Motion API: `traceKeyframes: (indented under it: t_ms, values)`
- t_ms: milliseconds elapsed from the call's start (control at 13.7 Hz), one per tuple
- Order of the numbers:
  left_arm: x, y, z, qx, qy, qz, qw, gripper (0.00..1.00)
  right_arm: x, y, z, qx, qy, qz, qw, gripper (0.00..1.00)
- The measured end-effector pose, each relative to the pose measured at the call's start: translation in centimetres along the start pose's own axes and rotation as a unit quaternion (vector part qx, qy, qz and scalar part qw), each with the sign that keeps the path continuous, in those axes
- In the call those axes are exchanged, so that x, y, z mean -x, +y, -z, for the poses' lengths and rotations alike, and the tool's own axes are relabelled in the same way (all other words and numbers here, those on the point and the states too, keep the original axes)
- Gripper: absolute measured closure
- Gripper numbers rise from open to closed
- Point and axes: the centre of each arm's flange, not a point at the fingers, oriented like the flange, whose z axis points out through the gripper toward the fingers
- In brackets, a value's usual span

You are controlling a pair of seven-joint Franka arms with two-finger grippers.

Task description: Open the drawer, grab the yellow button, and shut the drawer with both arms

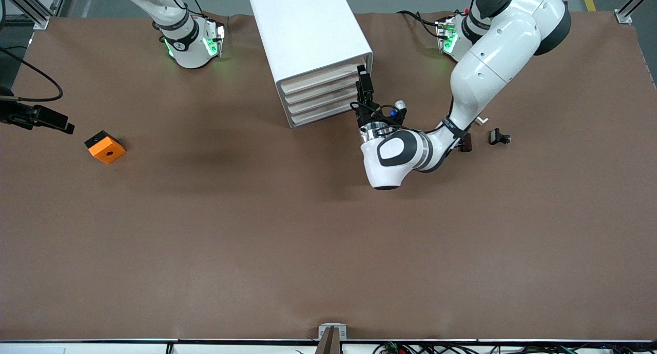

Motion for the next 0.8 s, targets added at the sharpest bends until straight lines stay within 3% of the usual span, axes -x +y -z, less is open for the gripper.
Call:
traceKeyframes:
  t_ms: [219,364,437,583,656,802]
  values:
    - [0.0,0.7,-1.2,-0.01,0.009,0.013,1.0,0.2,0.0,0.1,0.0,0.0,0.0,-0.001,1.0,0.0]
    - [0.2,0.8,-1.6,-0.012,0.013,0.014,1.0,0.33,0.0,0.0,0.2,0.0,0.002,0.0,1.0,0.0]
    - [0.2,0.7,-1.8,-0.014,0.016,0.015,1.0,0.33,0.0,0.0,0.2,0.0,0.002,0.0,1.0,0.0]
    - [0.3,0.5,-2.0,-0.016,0.02,0.014,1.0,0.55,0.0,0.0,0.2,0.0,0.002,0.0,1.0,0.0]
    - [0.3,0.4,-2.0,-0.017,0.02,0.013,1.0,0.56,0.0,0.0,0.2,0.0,0.002,0.0,1.0,0.0]
    - [0.5,0.2,-2.2,-0.023,0.018,0.011,1.0,0.67,0.0,-0.1,0.2,0.0,0.002,0.001,1.0,0.0]
